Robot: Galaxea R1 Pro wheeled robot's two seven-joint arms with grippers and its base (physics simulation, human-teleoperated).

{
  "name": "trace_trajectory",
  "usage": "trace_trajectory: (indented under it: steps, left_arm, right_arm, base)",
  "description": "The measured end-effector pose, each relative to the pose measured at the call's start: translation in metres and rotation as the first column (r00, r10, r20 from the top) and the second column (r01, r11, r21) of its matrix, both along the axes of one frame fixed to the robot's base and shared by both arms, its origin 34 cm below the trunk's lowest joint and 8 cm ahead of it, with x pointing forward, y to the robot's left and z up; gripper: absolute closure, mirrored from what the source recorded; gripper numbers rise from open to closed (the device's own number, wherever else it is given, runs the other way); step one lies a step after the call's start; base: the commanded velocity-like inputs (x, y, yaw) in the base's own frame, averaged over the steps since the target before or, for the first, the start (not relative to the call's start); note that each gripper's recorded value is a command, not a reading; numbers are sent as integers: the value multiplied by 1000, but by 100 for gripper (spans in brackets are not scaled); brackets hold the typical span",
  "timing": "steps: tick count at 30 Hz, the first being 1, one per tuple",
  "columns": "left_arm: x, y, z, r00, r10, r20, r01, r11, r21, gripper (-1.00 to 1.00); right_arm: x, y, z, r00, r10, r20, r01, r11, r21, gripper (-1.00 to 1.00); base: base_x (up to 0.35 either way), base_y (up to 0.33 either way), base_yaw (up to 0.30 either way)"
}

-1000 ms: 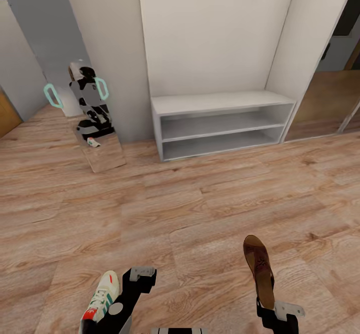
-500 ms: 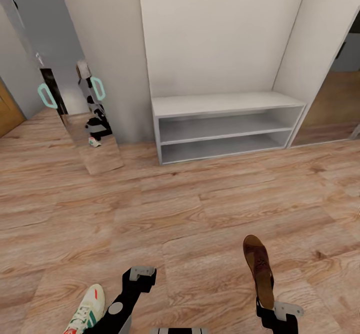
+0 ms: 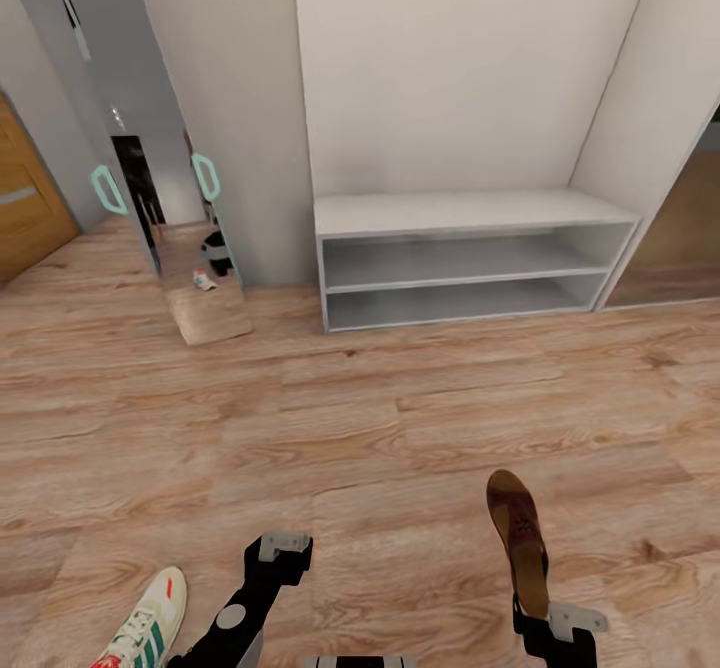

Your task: Pick up the two gym shoes and the two sandals from the corridor floor and place them onto the hallstand (shoe rack) in the corridor, making sure they are on the rack and not on the floor. Arrange them so the two gym shoes are next to each other and the two sandals are next to each other.

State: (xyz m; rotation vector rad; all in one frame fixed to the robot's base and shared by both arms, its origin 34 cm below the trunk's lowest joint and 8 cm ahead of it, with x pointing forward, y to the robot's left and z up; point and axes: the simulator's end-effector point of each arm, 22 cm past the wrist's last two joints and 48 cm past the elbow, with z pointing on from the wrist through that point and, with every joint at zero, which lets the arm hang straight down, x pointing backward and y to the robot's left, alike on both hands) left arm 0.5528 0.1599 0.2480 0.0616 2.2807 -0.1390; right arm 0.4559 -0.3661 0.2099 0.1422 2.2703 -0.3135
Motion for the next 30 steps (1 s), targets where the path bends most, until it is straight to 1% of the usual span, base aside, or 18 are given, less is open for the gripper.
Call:
trace_trajectory:
  steps: [12, 16, 20, 28, 30]
  left_arm:
    - [2, 0, 3, 1000, 3, 6, -3, 1000, -2, -100]
    - [2, 2, 4, 1000, 9, 8, -10, 1000, 1, -100]
    - [3, 6, 5, 1000, 29, 10, -29, 999, 15, -100]
    - [2, 11, 3, 999, 42, 6, -42, 999, 26, -100]
    - [1, 13, 2, 999, 47, 5, -48, 998, 31, -100]
  right_arm:
    - [2, 0, 3, 1000, 0, 7, 0, 1000, -1, 100]
    - [3, -1, 4, 1000, 0, 9, 0, 1000, -2, 100]
    - [3, -1, 4, 1000, 2, 11, -2, 1000, -2, 100]
    - [4, -2, 5, 1000, 6, 12, -6, 1000, -2, 100]
    - [5, -1, 5, 1000, 24, 12, -24, 1000, 6, 100]
  base:
    - [7, -271, 259]
    - [87, -271, 261]
    - [178, -237, 235]
    - [243, -188, 26]
    - [249, -183, 2]
